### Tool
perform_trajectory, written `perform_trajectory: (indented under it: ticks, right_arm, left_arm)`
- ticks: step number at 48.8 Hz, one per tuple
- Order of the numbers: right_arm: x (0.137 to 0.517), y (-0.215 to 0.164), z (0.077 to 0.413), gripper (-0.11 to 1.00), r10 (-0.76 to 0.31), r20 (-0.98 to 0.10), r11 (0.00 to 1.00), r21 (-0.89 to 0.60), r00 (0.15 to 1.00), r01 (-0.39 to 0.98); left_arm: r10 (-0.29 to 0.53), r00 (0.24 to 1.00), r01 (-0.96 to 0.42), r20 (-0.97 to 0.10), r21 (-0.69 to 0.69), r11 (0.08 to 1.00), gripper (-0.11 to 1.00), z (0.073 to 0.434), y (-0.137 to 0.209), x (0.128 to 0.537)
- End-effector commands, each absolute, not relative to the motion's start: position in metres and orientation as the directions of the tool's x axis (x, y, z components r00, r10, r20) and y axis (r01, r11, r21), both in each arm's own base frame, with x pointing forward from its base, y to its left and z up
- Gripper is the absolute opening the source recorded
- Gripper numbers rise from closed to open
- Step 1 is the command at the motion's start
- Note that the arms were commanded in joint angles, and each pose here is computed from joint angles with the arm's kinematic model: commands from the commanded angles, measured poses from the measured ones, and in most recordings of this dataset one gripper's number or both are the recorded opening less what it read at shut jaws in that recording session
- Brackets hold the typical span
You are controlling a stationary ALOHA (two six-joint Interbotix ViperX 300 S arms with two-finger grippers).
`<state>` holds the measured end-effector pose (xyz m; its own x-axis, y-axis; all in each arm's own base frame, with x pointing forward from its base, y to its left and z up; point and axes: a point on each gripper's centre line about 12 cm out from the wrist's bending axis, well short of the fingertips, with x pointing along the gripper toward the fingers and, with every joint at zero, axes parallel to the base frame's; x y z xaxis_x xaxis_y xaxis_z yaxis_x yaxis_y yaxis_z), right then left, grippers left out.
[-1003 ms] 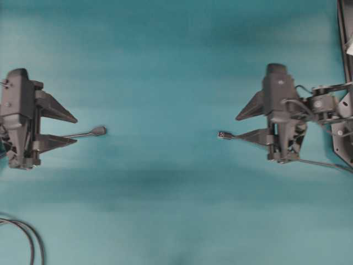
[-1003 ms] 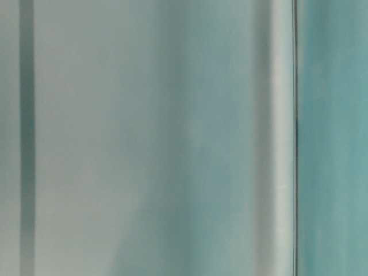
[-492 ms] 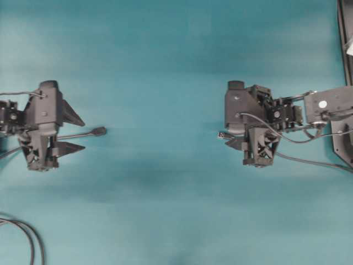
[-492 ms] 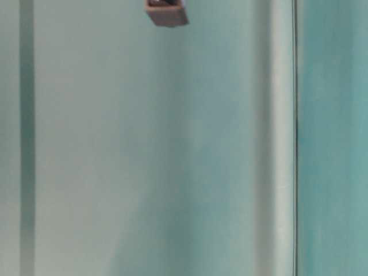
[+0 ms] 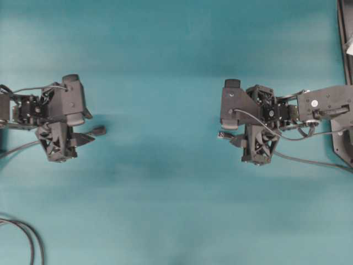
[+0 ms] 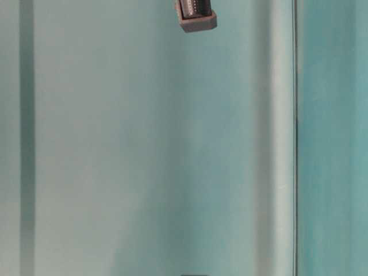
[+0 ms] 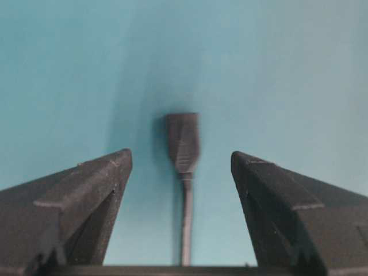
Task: Insert the USB using both arms.
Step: 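Close left gripper on female USB socket, right gripper on USB-A plug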
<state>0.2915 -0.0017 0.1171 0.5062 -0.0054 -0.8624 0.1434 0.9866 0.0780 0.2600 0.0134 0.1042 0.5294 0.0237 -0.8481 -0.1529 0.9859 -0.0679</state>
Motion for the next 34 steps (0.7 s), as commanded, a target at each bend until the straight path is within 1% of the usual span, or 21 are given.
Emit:
perform_trajectory:
  ticks: [1, 18, 34]
  right_arm:
    - [0.2985, -0.0026, 0.125, 0.54, -0.007, -0.846, 0.986, 0.082, 0.532, 0.144]
    - [0.2962, -0.0026, 0.1229, 0.54, -0.007, -0.851, 0.986, 0.081, 0.526, 0.145]
    - [0.296, -0.0031, 0.1228, 0.54, -0.008, -0.851, 0.986, 0.08, 0.525, 0.145]
  left_arm:
    - [0.031, 0.534, -0.179, -0.845, -0.077, 0.981, 0.89, 0.1054, 0.0176, 0.269]
    - [0.027, 0.484, -0.182, -0.875, -0.071, 0.981, 0.89, 0.0985, 0.0179, 0.2761]
    - [0.018, 0.473, -0.172, -0.881, -0.072, 0.982, 0.89, 0.0956, 0.0137, 0.2766]
